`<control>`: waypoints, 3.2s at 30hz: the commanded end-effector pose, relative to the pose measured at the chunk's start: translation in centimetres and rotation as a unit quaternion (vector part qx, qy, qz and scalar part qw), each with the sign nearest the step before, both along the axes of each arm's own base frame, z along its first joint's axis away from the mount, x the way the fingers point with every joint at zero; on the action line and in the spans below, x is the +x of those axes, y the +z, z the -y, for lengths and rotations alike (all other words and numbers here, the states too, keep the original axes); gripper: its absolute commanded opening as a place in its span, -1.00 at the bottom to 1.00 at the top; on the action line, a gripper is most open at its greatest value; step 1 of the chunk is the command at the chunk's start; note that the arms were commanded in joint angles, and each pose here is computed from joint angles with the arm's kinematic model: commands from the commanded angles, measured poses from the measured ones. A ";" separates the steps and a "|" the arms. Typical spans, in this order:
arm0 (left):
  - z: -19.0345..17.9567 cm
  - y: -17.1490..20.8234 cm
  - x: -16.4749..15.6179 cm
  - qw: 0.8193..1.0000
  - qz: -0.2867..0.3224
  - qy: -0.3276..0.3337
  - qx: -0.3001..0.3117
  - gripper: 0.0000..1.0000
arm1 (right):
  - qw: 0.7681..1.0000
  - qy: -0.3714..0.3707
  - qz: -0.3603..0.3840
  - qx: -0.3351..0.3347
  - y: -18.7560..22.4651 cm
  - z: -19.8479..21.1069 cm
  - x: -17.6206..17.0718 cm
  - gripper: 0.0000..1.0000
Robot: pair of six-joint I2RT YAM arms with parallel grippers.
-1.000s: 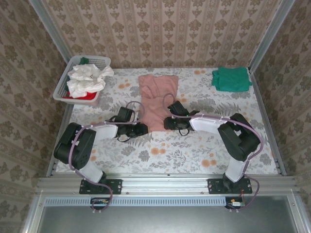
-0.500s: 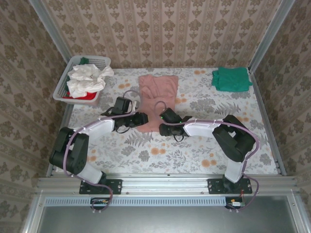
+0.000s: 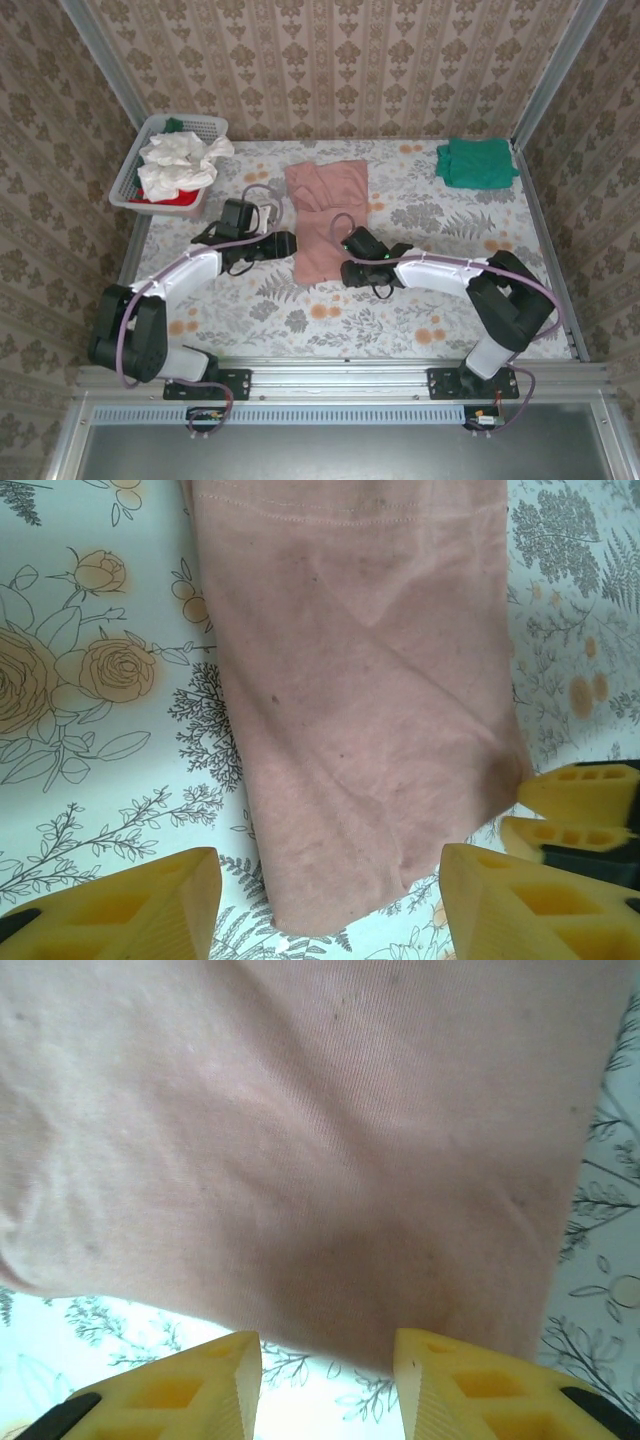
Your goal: Fold and stack the t-shirts
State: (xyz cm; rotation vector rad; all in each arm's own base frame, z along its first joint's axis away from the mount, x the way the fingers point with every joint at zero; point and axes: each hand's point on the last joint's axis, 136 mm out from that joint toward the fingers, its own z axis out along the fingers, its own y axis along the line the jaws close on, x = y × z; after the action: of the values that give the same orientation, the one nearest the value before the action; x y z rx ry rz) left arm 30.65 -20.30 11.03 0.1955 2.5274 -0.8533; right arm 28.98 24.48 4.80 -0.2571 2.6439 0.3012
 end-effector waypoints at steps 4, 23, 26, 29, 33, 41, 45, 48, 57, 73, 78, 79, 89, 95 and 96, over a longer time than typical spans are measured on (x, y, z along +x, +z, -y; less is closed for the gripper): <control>1.9 1.8 8.4 0.999 0.025 -0.014 0.023 0.13 | 0.996 0.005 0.055 0.066 3.4 -3.9 -0.2 -0.14; 4.6 1.4 11.3 0.999 0.026 -0.034 -0.016 0.10 | 1.000 -0.005 -0.016 0.024 -2.6 -0.2 -1.4 -0.11; 3.0 2.3 7.9 0.998 0.055 -0.042 -0.006 0.14 | 1.000 0.005 -0.024 0.009 -3.5 -0.1 -2.3 -0.12; 1.3 3.0 4.2 0.995 0.082 -0.052 0.016 0.24 | 1.000 -0.004 -0.031 -0.002 -4.0 1.3 -3.3 -0.12; 0.4 2.1 -0.3 0.993 0.083 -0.058 0.064 0.34 | 1.000 -0.002 -0.006 0.009 -1.7 1.9 -3.3 -0.10; 2.1 -0.9 -6.4 0.959 0.139 -0.180 0.169 0.44 | 0.998 0.038 0.052 0.025 2.8 3.3 -0.7 0.35; 1.8 -2.2 -6.1 0.965 0.106 -0.165 0.173 0.56 | 0.998 -0.014 -0.020 0.053 0.7 4.0 -0.1 0.44; 2.8 -3.9 -5.7 0.979 0.066 -0.140 0.129 0.55 | 0.996 -0.023 -0.036 0.076 -0.8 3.1 -0.1 0.43; 5.6 -7.9 -4.3 0.997 -0.039 -0.060 -0.018 0.12 | 0.995 -0.042 -0.059 0.063 -3.3 2.7 0.5 0.25; 7.6 -7.4 -6.8 0.992 -0.052 -0.041 -0.103 0.07 | 0.995 -0.014 -0.050 0.088 -3.1 -0.5 0.1 -0.13; 5.8 -8.7 -7.8 0.995 -0.062 -0.022 -0.074 -0.05 | 0.995 -0.019 -0.050 0.088 -3.2 -0.5 0.2 -0.32; 5.6 -8.9 -8.0 0.995 -0.066 -0.022 -0.073 -0.16 | 0.995 -0.020 -0.049 0.088 -3.2 -0.5 0.2 -0.35; 5.1 -8.1 -9.3 0.995 -0.065 -0.035 -0.074 -0.81 | 0.996 -0.019 -0.028 0.077 -1.0 0.7 -1.8 -0.76; 4.3 -7.3 -9.8 0.996 -0.052 -0.040 -0.058 -0.87 | 0.997 -0.027 -0.025 0.063 -1.0 1.8 -2.5 -0.85; 4.1 -7.1 -9.9 0.996 -0.051 -0.040 -0.053 -0.89 | 0.997 -0.027 -0.027 0.064 -0.9 1.9 -2.7 -0.87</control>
State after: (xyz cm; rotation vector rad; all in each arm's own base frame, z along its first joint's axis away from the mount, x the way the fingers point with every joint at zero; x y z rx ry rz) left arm 21.81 -25.02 4.01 0.1760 2.5444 -1.0880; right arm 27.22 23.43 4.04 -0.1516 2.6418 0.4914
